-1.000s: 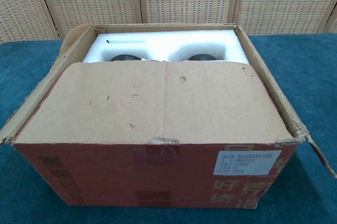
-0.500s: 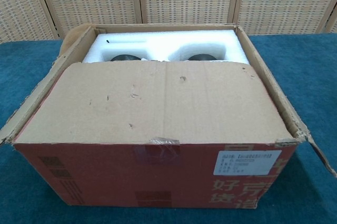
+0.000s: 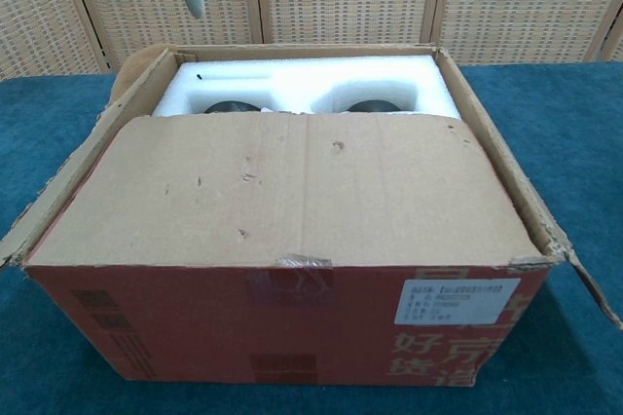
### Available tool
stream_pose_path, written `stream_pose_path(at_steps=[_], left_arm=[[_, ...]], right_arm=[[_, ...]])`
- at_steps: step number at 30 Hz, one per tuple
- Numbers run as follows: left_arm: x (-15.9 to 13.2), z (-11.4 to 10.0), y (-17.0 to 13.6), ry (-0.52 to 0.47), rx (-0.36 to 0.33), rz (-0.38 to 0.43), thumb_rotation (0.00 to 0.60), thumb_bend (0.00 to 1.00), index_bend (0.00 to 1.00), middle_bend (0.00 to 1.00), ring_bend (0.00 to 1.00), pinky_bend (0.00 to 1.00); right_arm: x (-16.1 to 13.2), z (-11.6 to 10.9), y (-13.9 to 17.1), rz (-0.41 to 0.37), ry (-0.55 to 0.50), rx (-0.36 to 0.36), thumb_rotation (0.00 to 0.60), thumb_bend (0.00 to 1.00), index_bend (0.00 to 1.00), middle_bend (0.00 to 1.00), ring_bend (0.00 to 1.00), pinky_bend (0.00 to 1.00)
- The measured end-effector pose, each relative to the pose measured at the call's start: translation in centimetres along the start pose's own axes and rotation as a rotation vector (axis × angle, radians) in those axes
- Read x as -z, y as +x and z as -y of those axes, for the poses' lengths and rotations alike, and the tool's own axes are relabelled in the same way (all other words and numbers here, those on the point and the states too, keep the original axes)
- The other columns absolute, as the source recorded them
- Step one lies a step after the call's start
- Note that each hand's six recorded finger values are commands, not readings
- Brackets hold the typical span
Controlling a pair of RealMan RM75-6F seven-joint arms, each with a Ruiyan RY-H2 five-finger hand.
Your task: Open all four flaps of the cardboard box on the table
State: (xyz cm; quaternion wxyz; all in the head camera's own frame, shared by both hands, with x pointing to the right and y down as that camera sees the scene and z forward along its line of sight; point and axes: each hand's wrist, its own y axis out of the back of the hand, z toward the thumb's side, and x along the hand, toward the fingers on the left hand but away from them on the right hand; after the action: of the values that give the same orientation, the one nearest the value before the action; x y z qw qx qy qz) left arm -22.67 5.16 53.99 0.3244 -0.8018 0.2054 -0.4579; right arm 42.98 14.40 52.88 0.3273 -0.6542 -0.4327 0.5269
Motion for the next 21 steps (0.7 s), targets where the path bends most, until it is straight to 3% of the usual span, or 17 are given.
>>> stream_pose_path(at_steps=[21], left_arm=[[-0.3, 5.4, -0.9, 0.081, 0.118, 0.034, 0.137, 0.44, 0.35, 0.06, 0.0, 0.0]], right_arm=[[0.5, 0.0, 0.4, 0.015, -0.005, 0.003, 0.6, 1.0, 0.0, 0.0, 0.0, 0.0]])
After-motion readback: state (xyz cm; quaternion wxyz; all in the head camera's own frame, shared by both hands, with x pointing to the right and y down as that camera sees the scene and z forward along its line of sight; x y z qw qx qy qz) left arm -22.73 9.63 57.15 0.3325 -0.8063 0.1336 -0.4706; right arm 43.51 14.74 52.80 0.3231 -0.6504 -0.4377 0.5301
